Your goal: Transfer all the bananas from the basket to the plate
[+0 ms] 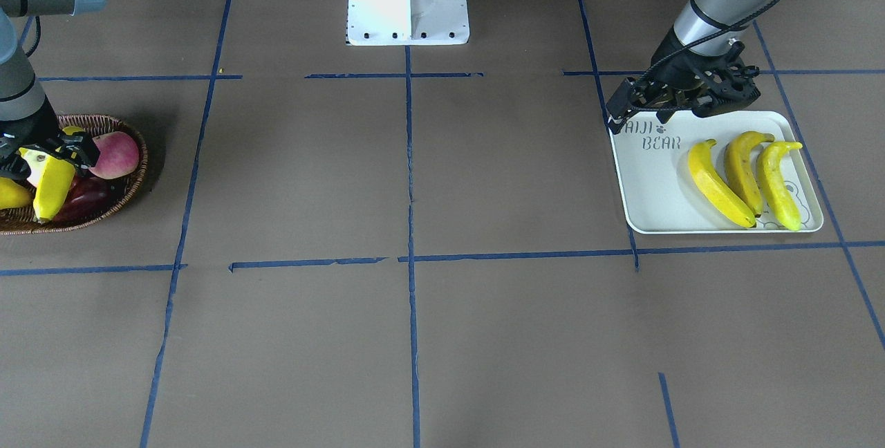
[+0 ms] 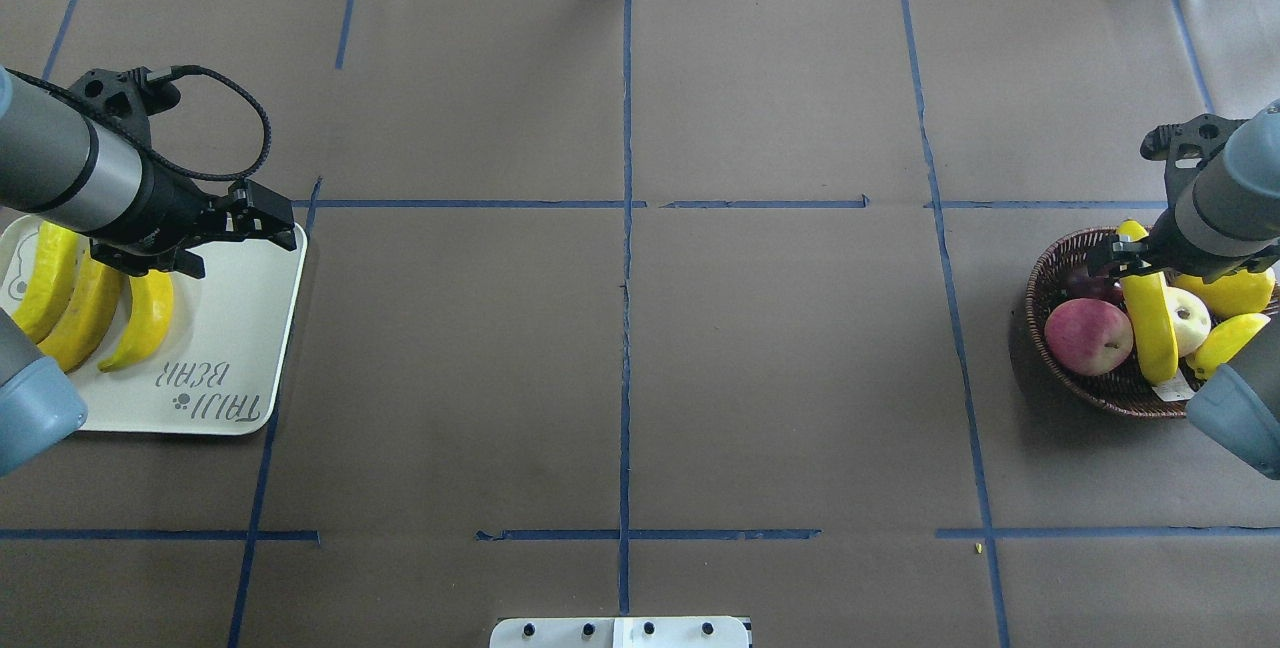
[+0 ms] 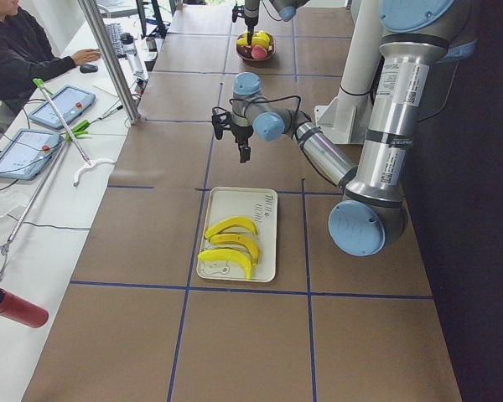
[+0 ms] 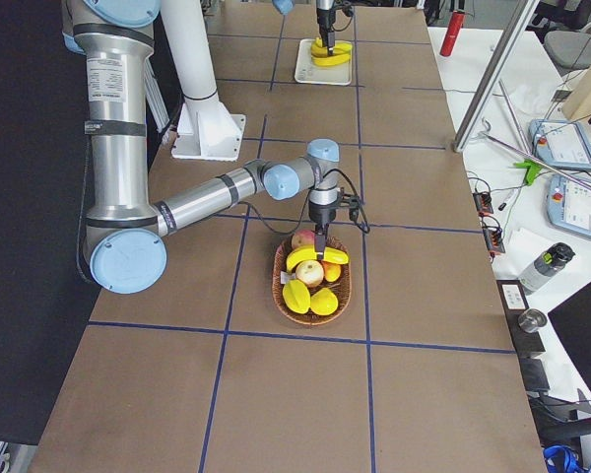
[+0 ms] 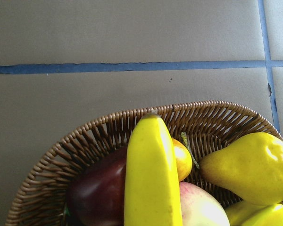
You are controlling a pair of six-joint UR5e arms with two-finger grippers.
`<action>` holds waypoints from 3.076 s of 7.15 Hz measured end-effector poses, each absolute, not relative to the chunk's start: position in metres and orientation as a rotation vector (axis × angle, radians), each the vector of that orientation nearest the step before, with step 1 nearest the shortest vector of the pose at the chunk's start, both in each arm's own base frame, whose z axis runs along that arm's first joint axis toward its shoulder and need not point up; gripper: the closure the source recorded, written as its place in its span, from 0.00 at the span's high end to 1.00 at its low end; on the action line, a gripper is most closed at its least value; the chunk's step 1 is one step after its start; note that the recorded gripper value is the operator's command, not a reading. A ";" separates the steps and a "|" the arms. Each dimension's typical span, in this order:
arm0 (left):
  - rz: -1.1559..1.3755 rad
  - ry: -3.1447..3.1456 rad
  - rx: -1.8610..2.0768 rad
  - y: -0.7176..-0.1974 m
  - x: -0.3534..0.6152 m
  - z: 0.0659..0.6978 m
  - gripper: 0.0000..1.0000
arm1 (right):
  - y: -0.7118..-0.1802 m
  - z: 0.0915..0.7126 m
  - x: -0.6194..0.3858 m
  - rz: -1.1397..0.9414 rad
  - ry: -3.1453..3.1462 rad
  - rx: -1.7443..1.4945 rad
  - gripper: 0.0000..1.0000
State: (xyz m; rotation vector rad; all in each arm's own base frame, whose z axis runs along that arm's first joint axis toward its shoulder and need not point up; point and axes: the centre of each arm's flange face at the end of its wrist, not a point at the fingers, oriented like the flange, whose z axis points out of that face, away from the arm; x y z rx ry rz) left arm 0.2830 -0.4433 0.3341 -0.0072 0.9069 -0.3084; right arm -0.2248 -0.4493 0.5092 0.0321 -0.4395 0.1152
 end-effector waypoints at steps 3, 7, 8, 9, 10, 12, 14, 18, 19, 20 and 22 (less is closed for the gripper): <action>-0.309 0.906 -0.006 -0.443 0.283 0.334 0.99 | -0.447 0.519 -0.230 0.115 -0.428 0.016 0.39; -0.309 0.907 -0.005 -0.444 0.283 0.333 0.99 | -0.445 0.518 -0.230 0.115 -0.433 0.016 0.00; -0.309 0.907 -0.005 -0.444 0.283 0.333 0.99 | -0.444 0.512 -0.228 0.114 -0.444 0.023 0.00; -0.309 0.907 -0.005 -0.444 0.283 0.333 0.99 | -0.439 0.500 -0.220 0.110 -0.463 0.038 0.00; -0.309 0.907 -0.005 -0.444 0.283 0.334 0.99 | -0.428 0.482 -0.202 0.095 -0.491 0.060 0.00; -0.309 0.906 -0.005 -0.443 0.283 0.334 0.99 | -0.413 0.440 -0.164 0.009 -0.562 0.076 0.00; -0.308 0.909 -0.004 -0.444 0.283 0.332 0.99 | -0.408 0.384 -0.156 -0.090 -0.723 0.086 0.00; -0.423 1.038 -0.062 -0.447 0.317 0.255 0.99 | -0.419 0.243 -0.197 -0.144 -1.143 0.157 0.01; -0.458 1.078 -0.089 -0.444 0.328 0.234 0.99 | -0.417 0.228 -0.225 -0.090 -1.247 0.181 0.01; -0.479 1.138 -0.101 -0.440 0.333 0.218 0.99 | -0.405 0.221 -0.259 -0.036 -1.343 0.209 0.01; -0.527 1.307 -0.125 -0.432 0.330 0.197 0.99 | -0.369 0.207 -0.321 0.045 -1.471 0.241 0.01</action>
